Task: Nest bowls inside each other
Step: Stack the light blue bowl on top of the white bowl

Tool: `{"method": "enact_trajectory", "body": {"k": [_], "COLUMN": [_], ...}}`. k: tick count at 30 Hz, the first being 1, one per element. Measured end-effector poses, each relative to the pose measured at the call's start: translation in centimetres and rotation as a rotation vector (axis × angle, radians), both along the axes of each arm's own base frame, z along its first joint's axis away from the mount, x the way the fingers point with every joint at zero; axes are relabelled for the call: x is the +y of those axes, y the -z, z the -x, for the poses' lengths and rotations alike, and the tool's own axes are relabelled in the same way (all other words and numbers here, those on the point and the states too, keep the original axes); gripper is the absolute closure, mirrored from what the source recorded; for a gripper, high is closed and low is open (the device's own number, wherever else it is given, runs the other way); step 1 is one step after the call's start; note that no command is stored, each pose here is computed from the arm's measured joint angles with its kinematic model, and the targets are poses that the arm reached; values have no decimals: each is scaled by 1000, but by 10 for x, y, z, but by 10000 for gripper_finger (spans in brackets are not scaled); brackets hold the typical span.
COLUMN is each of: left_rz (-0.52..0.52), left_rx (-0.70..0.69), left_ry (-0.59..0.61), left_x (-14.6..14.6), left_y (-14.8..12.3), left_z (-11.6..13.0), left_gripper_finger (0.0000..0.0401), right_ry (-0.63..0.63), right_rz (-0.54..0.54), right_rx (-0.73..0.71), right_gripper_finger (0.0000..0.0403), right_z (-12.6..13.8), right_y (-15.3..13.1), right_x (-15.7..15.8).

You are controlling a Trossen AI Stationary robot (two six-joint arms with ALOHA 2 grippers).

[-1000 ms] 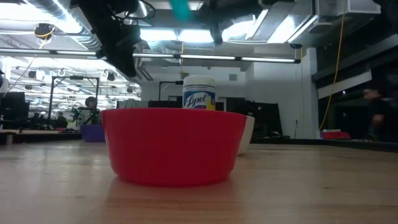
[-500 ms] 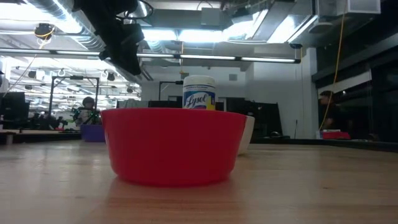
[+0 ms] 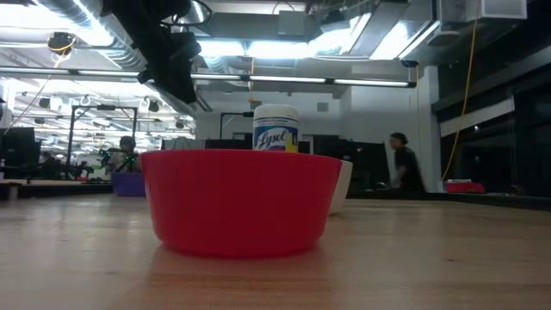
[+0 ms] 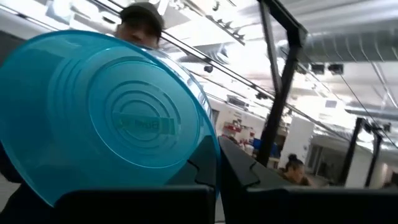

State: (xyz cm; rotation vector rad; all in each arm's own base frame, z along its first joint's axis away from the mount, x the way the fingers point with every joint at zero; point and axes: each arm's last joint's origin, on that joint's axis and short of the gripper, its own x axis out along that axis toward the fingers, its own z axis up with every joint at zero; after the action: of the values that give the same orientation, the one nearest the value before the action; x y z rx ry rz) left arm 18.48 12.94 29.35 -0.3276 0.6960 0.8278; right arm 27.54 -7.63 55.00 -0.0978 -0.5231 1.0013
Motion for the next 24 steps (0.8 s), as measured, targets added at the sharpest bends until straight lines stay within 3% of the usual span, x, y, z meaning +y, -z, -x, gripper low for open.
{"method": "enact_trajectory", "body": {"k": [20,24], "left_rz": [10,10], "left_rx": [-5,-5], "left_ry": [15,15], "left_x": [0,0], "left_y": [0,0], "left_z": [0,0], "left_gripper_finger": [303,303], "right_ry": [-17,38], "right_rz": [33,-52], "right_rx": [-67,-81], "right_gripper_finger": [399,400], "right_z": [6,3], "right_y": [-5,-6], "right_x": [12,7]}}
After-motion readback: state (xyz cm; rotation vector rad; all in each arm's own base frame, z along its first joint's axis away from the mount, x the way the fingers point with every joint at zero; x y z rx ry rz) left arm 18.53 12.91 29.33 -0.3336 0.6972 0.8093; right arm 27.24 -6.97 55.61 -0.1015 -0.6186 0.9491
